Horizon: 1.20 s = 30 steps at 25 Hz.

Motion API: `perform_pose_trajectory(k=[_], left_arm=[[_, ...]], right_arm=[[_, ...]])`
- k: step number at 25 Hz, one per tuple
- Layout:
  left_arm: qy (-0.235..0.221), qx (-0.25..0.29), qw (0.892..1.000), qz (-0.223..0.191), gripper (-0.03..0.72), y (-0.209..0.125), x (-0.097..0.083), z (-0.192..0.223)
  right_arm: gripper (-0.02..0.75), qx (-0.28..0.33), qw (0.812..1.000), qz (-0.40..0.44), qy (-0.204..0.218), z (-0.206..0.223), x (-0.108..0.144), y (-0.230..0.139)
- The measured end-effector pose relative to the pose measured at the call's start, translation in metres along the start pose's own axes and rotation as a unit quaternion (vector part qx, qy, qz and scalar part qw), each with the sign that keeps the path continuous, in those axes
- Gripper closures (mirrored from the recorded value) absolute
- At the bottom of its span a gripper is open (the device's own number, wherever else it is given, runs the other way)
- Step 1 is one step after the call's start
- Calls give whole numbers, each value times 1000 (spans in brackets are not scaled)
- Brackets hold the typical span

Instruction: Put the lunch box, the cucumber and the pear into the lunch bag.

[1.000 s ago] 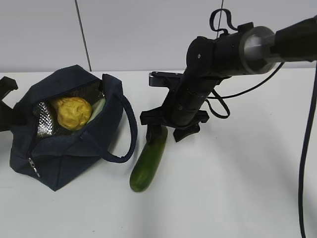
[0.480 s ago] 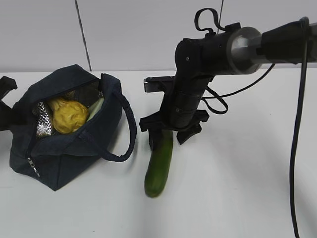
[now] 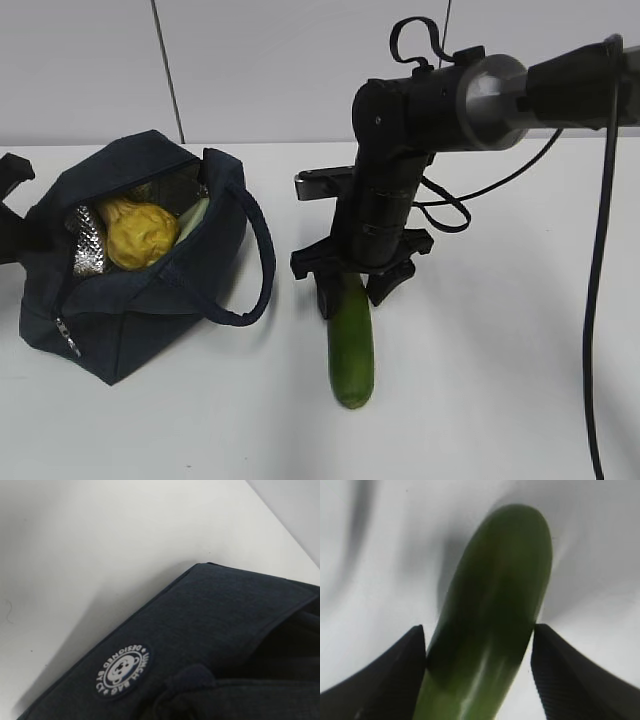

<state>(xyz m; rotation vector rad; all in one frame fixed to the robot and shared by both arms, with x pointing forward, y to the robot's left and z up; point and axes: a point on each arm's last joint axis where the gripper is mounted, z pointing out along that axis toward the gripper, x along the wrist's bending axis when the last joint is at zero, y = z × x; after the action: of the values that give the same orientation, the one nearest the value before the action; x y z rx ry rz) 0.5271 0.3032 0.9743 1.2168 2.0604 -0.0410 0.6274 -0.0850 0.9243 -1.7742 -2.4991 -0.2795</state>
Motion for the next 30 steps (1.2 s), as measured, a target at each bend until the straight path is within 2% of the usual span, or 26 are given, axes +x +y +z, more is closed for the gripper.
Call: perform_pose_trajectory(k=[7,13,21,30], left_arm=[[-1,2,1000,0,687,0,0,0],[-2,3,1000,0,687,-1,0,0],[-2,3,1000,0,687,-1,0,0],[-2,3,1000,0,687,-1,0,0]], right_arm=[[251,16,1000,-6,-12,0,-2,-3],[321,20,1000,-8,-15,0,-3,-4],[328,22,1000,-13,-17,-1,-3,-4],[374,25,999,-19,-17,-1,-3,-4]])
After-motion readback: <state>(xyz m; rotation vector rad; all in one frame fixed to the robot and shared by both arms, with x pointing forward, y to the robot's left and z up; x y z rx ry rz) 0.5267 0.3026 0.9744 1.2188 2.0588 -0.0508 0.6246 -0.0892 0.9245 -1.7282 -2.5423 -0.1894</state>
